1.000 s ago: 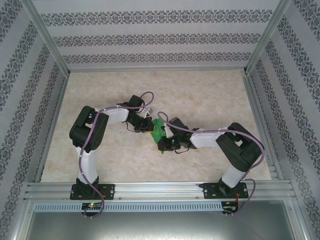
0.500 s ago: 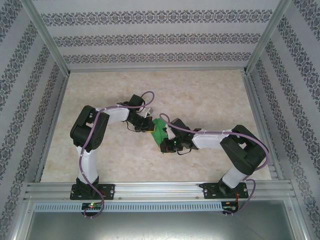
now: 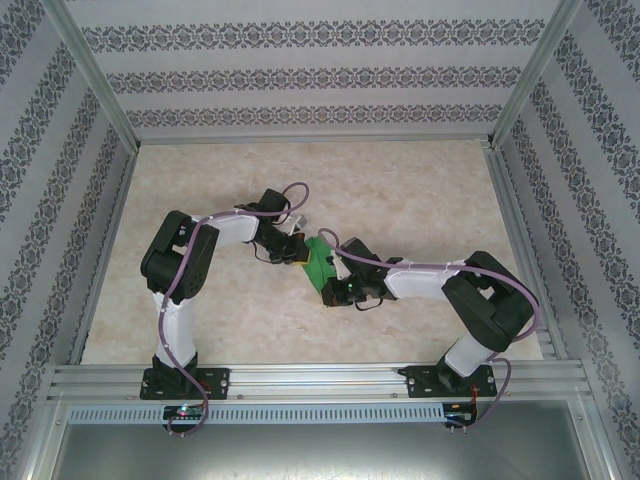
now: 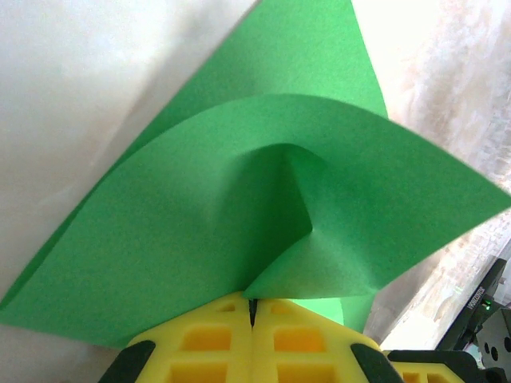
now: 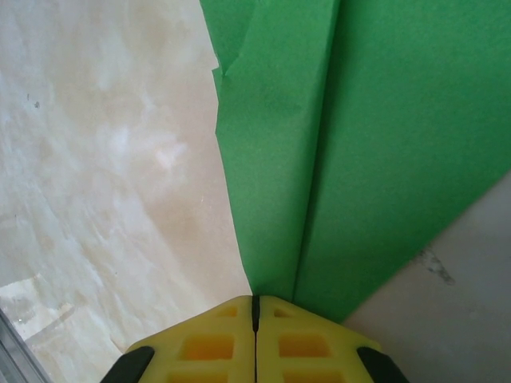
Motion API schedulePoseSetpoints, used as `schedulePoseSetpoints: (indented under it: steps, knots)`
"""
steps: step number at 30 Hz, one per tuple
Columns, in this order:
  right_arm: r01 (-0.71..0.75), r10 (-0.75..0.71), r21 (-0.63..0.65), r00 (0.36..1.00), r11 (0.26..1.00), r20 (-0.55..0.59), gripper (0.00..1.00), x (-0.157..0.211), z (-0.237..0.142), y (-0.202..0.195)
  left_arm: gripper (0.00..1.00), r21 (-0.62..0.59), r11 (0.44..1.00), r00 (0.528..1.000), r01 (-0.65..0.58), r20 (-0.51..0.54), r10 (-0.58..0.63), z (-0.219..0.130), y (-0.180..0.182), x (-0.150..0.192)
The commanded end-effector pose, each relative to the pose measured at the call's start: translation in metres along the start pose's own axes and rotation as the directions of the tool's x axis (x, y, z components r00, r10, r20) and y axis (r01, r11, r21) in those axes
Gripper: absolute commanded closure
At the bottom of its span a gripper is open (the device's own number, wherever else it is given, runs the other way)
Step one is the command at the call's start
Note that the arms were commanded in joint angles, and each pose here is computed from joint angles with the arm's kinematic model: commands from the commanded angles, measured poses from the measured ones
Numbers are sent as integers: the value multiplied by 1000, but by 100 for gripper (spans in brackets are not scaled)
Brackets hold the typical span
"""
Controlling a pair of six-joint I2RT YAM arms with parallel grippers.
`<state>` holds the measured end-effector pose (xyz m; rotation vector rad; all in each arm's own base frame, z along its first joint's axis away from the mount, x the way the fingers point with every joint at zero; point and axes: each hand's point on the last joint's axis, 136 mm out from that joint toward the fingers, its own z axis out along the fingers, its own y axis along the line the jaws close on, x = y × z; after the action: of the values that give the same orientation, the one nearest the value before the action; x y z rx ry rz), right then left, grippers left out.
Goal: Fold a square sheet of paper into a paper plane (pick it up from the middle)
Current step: Fourth fold the wing at the center of the table.
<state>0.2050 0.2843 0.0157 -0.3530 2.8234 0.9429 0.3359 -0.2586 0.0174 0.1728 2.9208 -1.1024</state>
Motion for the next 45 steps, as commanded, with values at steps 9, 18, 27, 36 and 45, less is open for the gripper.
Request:
schedulePoseSetpoints:
  steps: [9, 18, 27, 36, 45]
  knots:
    - [-33, 47, 116, 992, 993, -119, 94, 49, -3, -30, 100, -184, 981, 996, 52, -56, -63, 18, 57, 17]
    - [-40, 59, 131, 988, 991, -140, 94, 59, -5, -32, 100, -182, 982, 996, 49, -60, -60, 18, 57, 17]
    - [-46, 46, -21, 999, 999, -14, 94, 15, -26, 8, 100, -172, 984, 996, 52, -61, -63, 19, 56, 18]
    - [-52, 61, -137, 997, 989, 55, 94, -26, -22, 31, 100, -167, 985, 996, 49, -62, -60, 19, 55, 18]
    - [-68, 72, -150, 997, 986, 27, 94, -33, -2, 27, 100, -166, 985, 996, 49, -65, -60, 20, 56, 20]
